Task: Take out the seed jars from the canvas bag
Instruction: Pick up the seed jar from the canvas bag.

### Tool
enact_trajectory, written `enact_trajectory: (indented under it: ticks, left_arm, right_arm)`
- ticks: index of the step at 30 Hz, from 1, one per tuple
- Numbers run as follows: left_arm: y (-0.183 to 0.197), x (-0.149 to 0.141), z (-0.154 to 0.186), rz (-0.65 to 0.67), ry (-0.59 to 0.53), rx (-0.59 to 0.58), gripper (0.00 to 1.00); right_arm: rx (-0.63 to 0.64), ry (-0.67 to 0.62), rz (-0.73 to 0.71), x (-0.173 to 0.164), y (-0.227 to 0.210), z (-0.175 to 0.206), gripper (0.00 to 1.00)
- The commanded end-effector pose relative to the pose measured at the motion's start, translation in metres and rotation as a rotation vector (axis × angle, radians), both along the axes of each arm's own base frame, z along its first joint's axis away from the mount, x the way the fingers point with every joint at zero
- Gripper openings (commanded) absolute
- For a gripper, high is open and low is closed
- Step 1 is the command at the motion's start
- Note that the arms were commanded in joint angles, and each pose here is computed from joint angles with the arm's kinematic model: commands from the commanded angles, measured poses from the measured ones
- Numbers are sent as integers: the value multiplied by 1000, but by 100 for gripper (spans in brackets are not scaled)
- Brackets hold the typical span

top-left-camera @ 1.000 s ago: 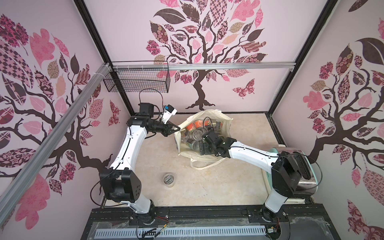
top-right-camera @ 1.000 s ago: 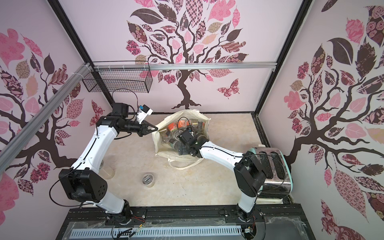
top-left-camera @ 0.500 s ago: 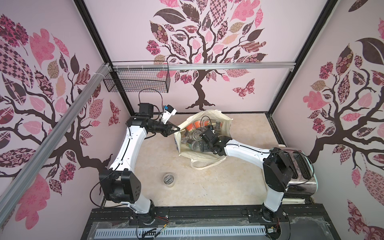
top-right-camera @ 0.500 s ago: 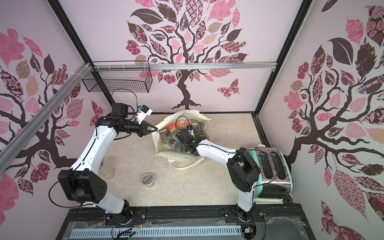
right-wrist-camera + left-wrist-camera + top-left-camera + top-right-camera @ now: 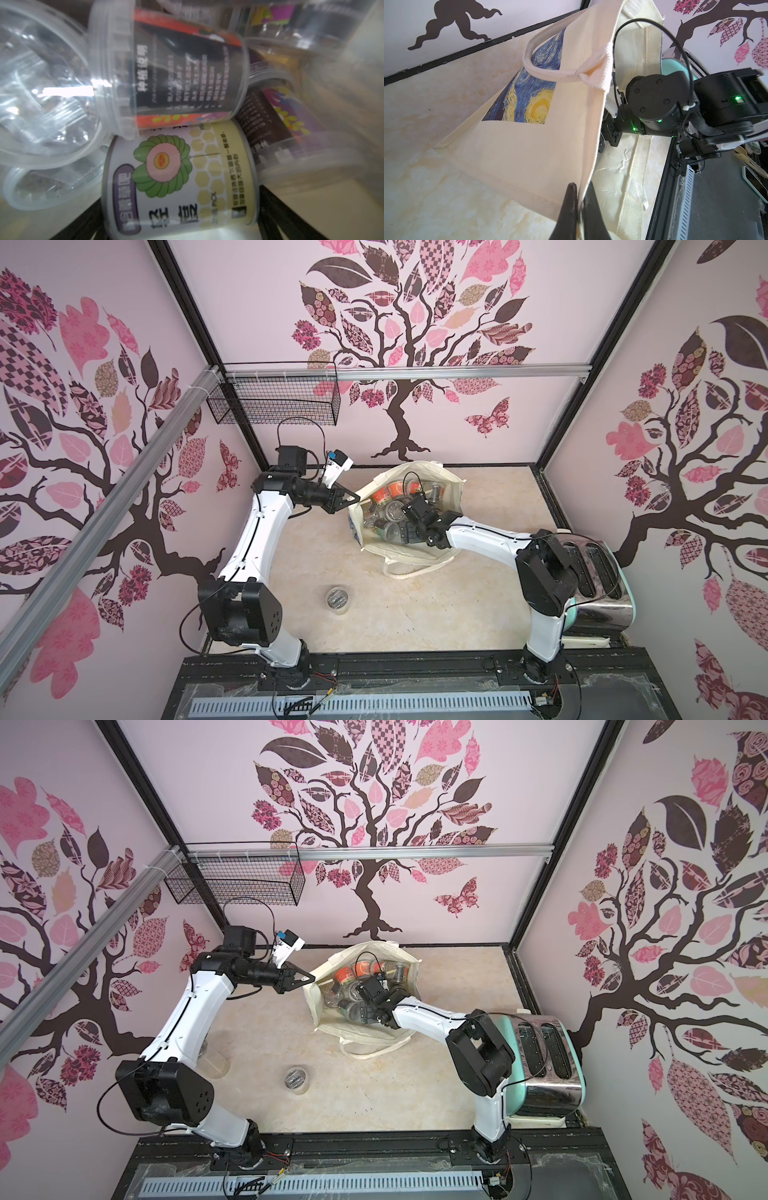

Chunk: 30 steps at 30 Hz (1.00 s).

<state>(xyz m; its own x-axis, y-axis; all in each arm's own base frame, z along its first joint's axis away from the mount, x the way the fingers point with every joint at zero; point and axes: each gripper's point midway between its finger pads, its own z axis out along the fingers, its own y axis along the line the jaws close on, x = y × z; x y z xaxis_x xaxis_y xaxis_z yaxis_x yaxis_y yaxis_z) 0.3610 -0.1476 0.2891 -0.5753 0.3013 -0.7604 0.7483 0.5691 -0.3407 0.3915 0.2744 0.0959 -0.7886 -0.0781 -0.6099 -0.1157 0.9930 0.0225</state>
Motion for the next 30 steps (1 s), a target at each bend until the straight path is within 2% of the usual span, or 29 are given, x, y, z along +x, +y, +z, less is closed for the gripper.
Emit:
enact_trajectory:
  ticks: [1, 13, 18, 30]
  left_arm:
    - [-2, -6, 16, -9, -7, -27, 0]
    - [-1, -6, 15, -3, -1, -27, 0]
    - [0, -4, 16, 6, -1, -28, 0]
    - [5, 3, 16, 42, 10, -28, 0]
  right_arm:
    - [-46, 36, -17, 1, -7, -22, 96]
    - [-35, 5, -74, 3, -14, -9, 83]
    - [17, 10, -84, -1, -11, 3, 79]
    - [148, -39, -88, -6, -6, 52, 77]
